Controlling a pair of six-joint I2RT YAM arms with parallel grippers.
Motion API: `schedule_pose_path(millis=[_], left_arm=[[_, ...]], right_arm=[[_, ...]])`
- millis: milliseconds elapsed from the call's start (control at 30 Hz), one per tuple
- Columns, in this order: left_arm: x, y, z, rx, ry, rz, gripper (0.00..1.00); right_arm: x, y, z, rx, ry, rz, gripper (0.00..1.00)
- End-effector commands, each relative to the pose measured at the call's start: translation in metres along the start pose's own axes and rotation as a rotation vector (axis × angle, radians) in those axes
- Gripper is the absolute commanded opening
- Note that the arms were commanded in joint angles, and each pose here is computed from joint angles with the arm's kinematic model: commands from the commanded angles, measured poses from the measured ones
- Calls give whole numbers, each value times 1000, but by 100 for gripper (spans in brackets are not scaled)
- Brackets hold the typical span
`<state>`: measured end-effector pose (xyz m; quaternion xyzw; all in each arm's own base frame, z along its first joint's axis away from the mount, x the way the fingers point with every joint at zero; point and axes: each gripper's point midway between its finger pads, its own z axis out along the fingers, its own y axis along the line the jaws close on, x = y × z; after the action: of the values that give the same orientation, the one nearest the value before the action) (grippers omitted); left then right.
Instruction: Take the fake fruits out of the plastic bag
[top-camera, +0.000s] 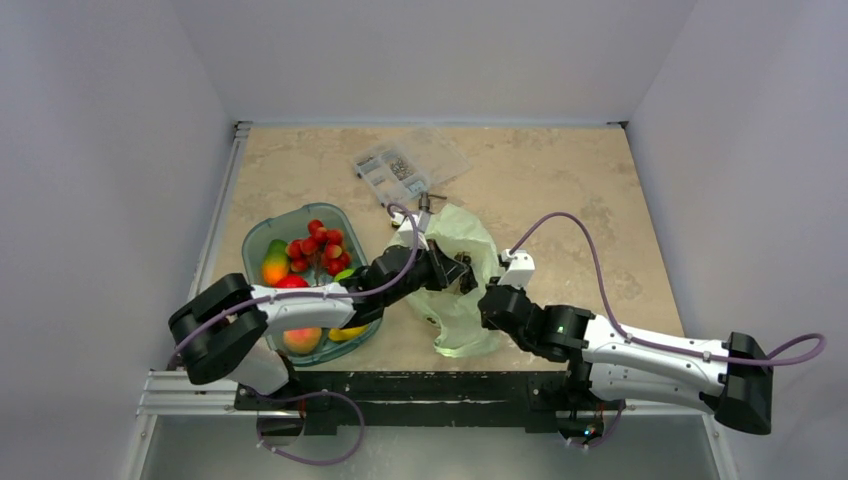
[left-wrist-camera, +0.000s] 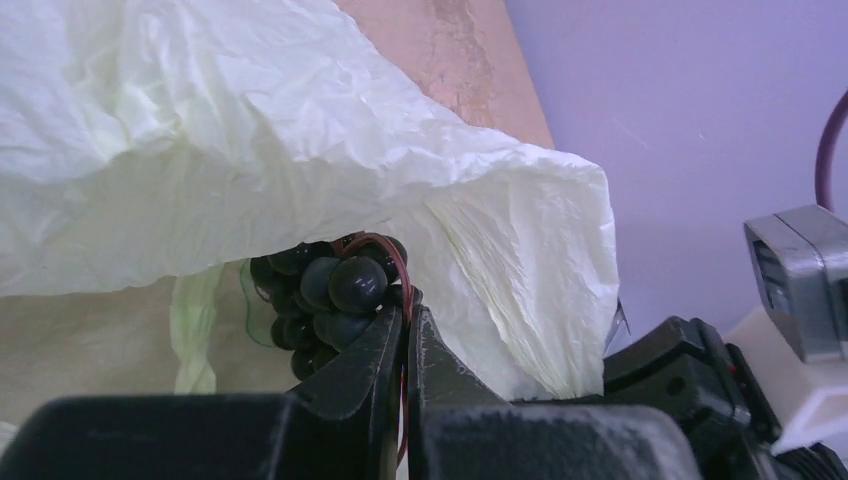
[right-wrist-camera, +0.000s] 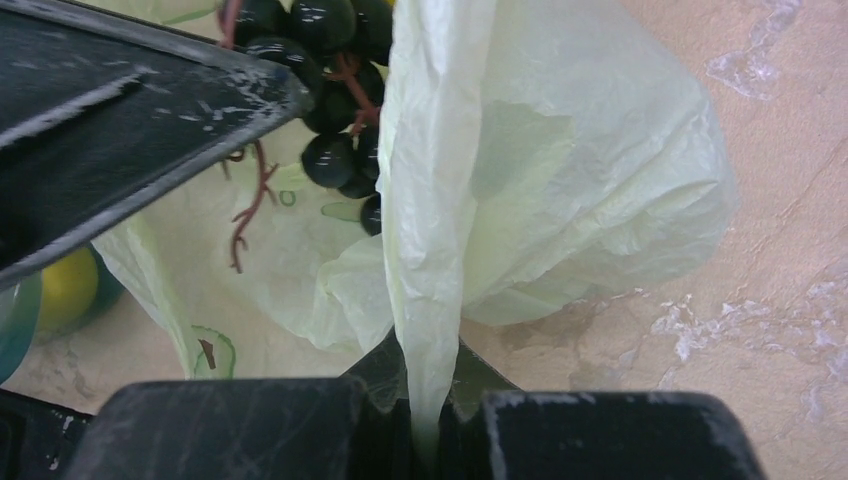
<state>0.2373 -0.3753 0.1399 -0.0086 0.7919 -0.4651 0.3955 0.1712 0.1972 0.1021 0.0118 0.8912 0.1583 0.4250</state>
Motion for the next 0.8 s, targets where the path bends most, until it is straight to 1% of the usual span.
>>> schedule_pose_path(millis=[0,133,367,533,600,633,700,767], left_arm=[[-20,-24,-14,25,14,114,0],[-23,-33,-24,42,48,144,0],[-28,-56,-52,93,133,282,0],[-32,-92,-80,263,170,359,0],[-33,-95,-88,262,203,410,0],[-32,-91,-93,240,229,432,0],[-36,-84,-103,201,241,483,0],[-48,-88,-116,212,186,511,0]], right_arm=[[-12,0,1,13,-54,35,0],[-12,0,2,15,-57,32,0],[-12,-6,3,39,-67,51,0],[-15,-12,2,81,-83,82,0],[-20,-11,1,83,-97,92,0],[-23,-11,-1,81,-105,97,0],[-26,-11,-2,84,-118,103,0],[-26,-15,-2,97,-122,109,0]])
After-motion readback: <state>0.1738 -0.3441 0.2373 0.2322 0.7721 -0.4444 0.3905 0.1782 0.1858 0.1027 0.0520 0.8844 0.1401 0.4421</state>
